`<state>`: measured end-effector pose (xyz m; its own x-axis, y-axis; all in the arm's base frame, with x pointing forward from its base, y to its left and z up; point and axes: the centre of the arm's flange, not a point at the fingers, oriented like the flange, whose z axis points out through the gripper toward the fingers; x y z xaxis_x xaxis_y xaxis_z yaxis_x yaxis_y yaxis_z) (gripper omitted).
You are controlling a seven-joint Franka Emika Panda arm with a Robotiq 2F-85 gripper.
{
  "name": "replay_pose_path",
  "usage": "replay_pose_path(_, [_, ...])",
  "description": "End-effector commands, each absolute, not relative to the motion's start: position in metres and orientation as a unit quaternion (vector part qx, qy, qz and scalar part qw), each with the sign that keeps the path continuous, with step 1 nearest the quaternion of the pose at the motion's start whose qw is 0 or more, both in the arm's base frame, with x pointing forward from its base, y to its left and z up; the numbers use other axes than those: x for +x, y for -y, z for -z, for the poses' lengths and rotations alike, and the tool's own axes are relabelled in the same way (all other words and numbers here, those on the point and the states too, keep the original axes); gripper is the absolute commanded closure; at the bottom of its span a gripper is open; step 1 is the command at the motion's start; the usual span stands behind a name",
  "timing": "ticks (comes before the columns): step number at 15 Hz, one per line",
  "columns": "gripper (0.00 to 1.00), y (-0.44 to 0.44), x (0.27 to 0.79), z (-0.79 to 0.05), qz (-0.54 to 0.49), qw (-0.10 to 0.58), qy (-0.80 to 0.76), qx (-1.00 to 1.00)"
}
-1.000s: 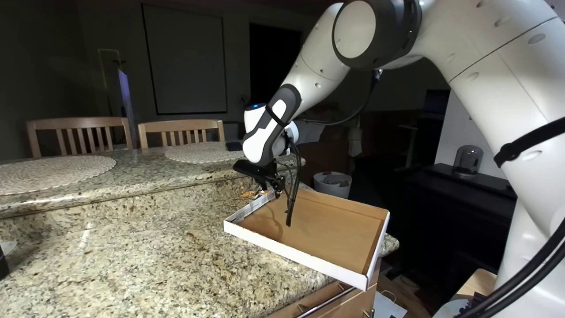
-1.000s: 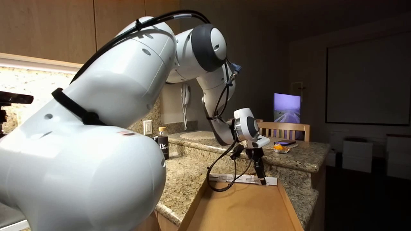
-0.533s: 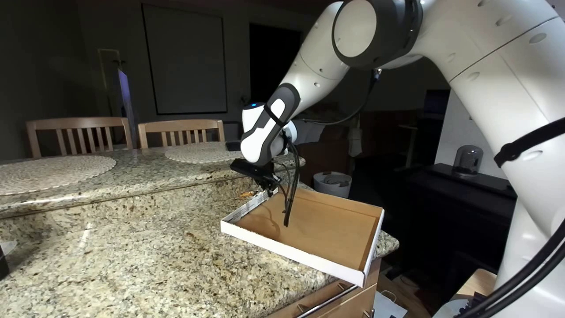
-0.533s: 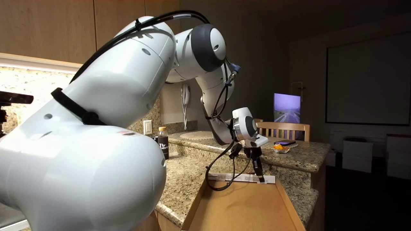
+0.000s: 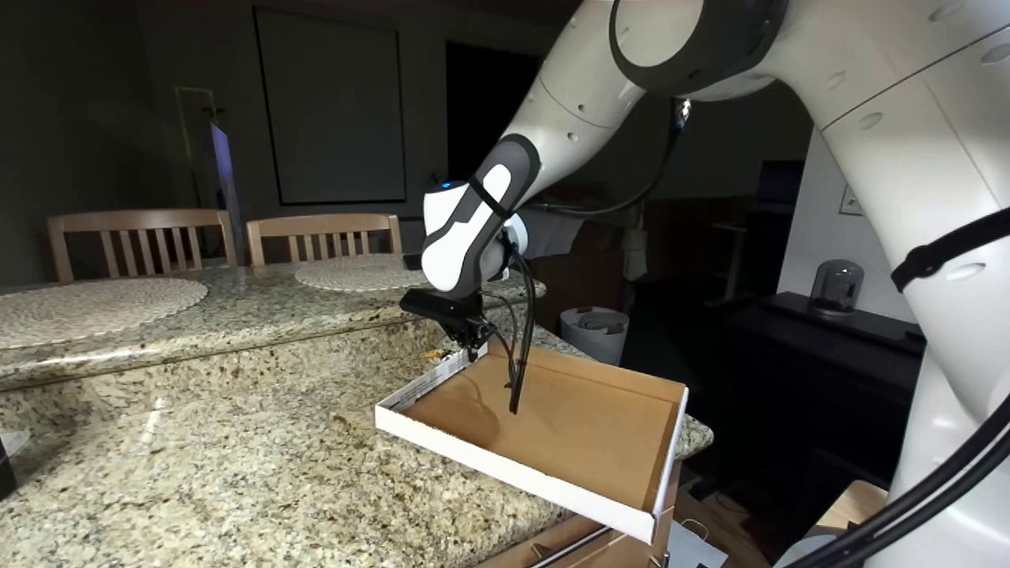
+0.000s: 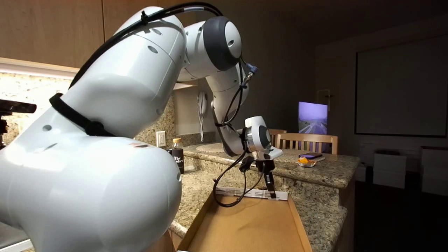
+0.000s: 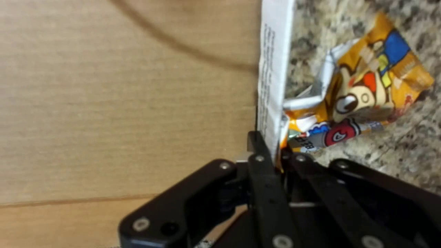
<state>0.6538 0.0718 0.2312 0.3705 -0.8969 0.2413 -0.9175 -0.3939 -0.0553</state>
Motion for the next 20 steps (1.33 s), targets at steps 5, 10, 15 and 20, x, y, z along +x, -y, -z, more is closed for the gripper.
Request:
replay_pose_path(5, [0.98, -0.112, 0.620, -0.245, -0.096, 0.044, 0.494, 0.863])
replay_pose_path(10, [0.48, -0.117, 0.616, -0.251, -0.078, 0.068, 0.491, 0.865])
replay_pose_path(15, [0.15, -0.122, 0.602, -0.273, -0.082, 0.067, 0.430, 0.897])
replay_pose_path(20, [0.00, -0.143, 0.607, -0.289, -0.084, 0.041, 0.361, 0.928])
